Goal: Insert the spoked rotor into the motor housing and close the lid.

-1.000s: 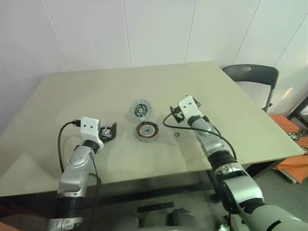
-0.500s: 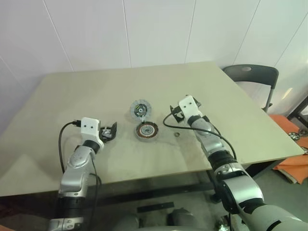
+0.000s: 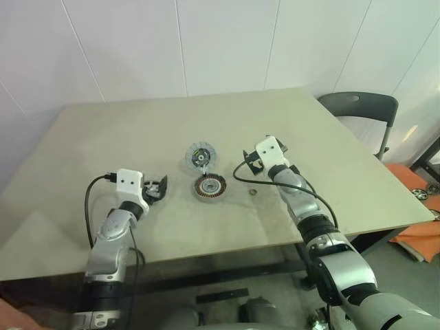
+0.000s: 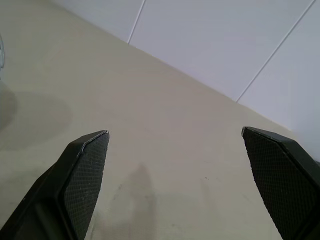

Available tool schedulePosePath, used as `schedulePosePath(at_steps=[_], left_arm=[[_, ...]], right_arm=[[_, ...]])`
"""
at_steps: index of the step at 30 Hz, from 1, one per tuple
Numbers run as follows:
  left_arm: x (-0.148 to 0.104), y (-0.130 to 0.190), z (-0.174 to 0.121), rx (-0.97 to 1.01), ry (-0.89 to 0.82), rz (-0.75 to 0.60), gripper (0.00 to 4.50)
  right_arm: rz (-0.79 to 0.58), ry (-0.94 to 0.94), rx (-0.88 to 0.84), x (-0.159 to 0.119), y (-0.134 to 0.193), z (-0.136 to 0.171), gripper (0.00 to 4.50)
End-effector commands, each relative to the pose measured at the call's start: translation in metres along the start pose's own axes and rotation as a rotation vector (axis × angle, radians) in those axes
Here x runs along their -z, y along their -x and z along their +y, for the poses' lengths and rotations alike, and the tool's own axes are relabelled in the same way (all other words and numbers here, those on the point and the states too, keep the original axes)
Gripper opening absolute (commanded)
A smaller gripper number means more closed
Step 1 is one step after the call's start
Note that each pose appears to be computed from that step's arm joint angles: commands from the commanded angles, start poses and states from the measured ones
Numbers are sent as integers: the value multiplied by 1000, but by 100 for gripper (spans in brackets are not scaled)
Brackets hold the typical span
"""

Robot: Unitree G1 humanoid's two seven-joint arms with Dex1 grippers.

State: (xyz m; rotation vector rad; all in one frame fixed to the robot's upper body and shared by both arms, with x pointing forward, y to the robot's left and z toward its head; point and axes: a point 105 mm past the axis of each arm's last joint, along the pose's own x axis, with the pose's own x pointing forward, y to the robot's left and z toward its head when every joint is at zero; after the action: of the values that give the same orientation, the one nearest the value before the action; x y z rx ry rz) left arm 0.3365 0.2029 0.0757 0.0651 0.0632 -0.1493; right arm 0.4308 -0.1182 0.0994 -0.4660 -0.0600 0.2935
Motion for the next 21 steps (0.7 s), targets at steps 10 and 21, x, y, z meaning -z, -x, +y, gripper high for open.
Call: schedulePosePath(at_steps=[10, 21], left_arm=[[-15, -3, -1, 6, -28, -52, 418], [-17, -3, 1, 2, -34, -56, 418]], right_arm=[[-77, -3, 38, -22, -3, -10, 444], [-79, -16, 39, -23, -4, -9, 444]])
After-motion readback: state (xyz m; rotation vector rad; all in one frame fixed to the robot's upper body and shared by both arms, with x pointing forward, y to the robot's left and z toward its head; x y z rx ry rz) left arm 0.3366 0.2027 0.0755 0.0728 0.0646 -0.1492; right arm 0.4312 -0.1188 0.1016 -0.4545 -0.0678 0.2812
